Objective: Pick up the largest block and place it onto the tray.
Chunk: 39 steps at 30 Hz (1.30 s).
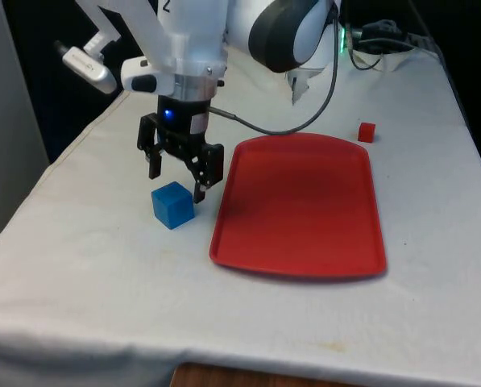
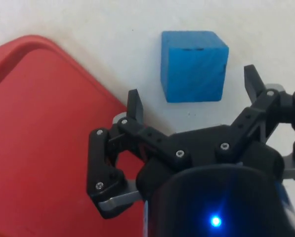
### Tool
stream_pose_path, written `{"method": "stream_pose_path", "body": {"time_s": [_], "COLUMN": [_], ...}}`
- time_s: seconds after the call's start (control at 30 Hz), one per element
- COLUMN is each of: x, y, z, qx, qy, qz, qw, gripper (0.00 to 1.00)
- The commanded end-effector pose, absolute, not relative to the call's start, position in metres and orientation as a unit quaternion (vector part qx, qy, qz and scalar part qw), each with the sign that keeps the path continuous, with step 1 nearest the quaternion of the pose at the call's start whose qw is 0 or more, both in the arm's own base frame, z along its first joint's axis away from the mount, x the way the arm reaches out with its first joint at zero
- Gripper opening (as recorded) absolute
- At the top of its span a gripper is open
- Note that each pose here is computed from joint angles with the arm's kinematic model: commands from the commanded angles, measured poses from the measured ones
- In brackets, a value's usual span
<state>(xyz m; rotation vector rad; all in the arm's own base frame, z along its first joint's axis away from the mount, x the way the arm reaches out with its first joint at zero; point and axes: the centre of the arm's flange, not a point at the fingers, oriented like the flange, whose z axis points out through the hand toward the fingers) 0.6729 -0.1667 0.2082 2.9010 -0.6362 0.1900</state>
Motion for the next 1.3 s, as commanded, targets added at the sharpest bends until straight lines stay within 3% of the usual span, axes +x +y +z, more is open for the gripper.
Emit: {"method": "stream_pose_path", "body": {"time_s": [0.0, 0.73, 0.77, 0.8, 0.87, 0.9, 1.0, 1.03, 1.07, 1.27], "x": [0.674, 0.675, 0.675, 0.676, 0.676, 0.676, 0.675, 0.676, 0.676, 0.675], "y": [-0.168, -0.177, -0.176, -0.176, -0.176, -0.176, -0.175, -0.177, -0.177, -0.175], "z": [0.206, 0.186, 0.186, 0.186, 0.185, 0.186, 0.187, 0.185, 0.185, 0.187], "qx": [0.97, 0.961, 0.961, 0.961, 0.961, 0.961, 0.961, 0.96, 0.96, 0.96], "qy": [-0.218, -0.25, -0.251, -0.252, -0.253, -0.253, -0.252, -0.254, -0.255, -0.253], "qz": [0.067, 0.062, 0.062, 0.062, 0.062, 0.063, 0.062, 0.063, 0.063, 0.062], "qw": [0.081, 0.097, 0.097, 0.097, 0.097, 0.097, 0.098, 0.098, 0.098, 0.098], "gripper": [1.0, 1.0, 0.97, 0.79, 0.56, 0.39, 0.08, 0.08, 0.01, 0.01]}}
